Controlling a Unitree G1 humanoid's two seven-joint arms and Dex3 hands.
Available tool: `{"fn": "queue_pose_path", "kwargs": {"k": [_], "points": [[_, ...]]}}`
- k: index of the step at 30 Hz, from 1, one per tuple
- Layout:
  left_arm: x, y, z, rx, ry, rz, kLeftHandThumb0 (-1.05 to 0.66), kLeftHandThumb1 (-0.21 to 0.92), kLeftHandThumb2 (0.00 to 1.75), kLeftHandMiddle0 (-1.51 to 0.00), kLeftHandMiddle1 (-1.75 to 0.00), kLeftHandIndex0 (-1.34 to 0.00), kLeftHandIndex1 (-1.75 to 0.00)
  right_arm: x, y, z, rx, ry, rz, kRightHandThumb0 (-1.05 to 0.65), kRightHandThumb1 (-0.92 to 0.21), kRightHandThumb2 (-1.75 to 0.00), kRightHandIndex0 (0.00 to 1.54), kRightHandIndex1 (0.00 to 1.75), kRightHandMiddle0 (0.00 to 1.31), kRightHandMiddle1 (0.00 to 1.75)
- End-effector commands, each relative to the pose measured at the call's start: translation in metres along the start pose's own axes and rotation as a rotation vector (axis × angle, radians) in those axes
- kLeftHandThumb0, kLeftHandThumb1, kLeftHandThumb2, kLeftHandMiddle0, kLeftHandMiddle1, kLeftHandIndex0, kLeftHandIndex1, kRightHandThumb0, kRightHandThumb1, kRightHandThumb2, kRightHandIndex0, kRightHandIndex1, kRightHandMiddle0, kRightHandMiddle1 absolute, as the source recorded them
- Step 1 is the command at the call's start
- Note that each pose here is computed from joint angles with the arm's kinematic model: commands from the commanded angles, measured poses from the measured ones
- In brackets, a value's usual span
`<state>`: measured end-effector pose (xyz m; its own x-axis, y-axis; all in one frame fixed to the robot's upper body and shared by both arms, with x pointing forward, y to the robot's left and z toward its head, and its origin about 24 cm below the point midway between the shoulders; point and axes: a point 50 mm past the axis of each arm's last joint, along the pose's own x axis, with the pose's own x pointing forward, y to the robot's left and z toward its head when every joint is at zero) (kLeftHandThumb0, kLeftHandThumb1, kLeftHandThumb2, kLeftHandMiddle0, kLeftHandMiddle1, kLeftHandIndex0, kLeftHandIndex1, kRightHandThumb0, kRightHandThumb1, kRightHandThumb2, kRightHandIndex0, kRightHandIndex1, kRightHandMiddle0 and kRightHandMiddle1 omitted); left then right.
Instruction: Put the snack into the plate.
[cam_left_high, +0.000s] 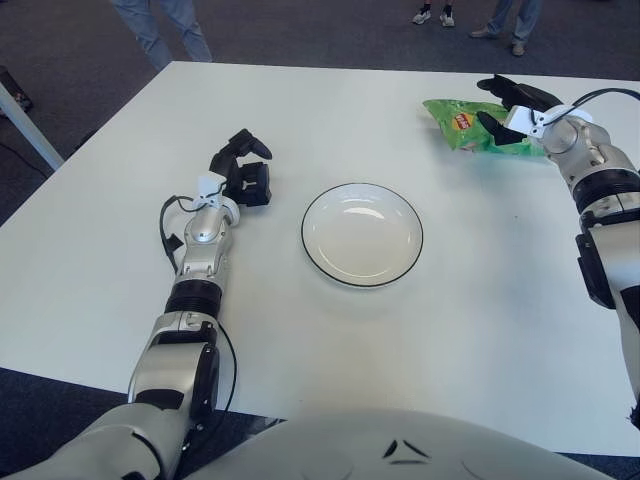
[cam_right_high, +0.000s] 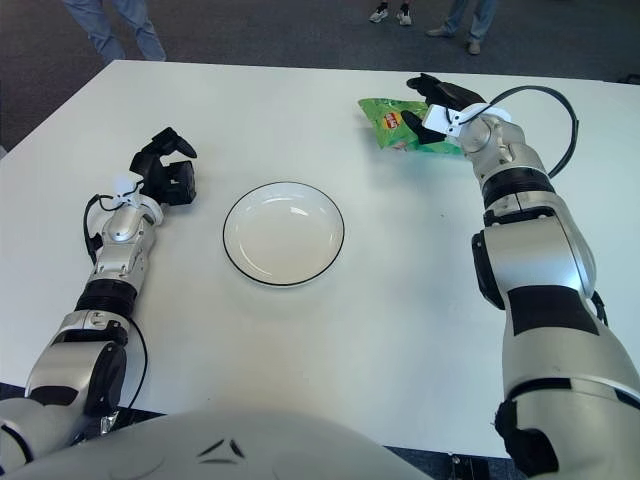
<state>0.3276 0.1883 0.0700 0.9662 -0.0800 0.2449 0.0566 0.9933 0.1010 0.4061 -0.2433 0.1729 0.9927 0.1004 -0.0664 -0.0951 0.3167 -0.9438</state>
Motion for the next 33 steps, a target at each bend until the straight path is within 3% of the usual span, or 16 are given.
{"fn": "queue_pose_path", "kwargs": {"k": [1,16,33], "points": [[-0.027,-0.003,-0.029,0.005,0.128,-0.011,-0.48,0.31,1.32,-1.27,-1.75,-0.62,-1.75,0.001,0.015,-0.002,0.053,0.039,0.041,-0.85,-0.92,-1.16,0.03,0.10,0.00,0.36],[-0.033,-0.004,-0.024,0.046,0.101,-0.007,-0.48,0.30,1.33,-1.28,-1.75,-0.62,-1.75,-0.006,0.037,-0.019,0.058,0.119,0.135,-0.86,-0.92,-1.12,0.00,0.06,0.00,0.29],[-0.038,-0.007,-0.021,0.073,0.107,-0.002,-0.49,0.29,1.34,-1.27,-1.75,-0.63,-1.75,-0.012,0.046,-0.031,0.024,0.165,0.214,-0.85,-0.92,-1.12,0.02,0.05,0.00,0.24]]}}
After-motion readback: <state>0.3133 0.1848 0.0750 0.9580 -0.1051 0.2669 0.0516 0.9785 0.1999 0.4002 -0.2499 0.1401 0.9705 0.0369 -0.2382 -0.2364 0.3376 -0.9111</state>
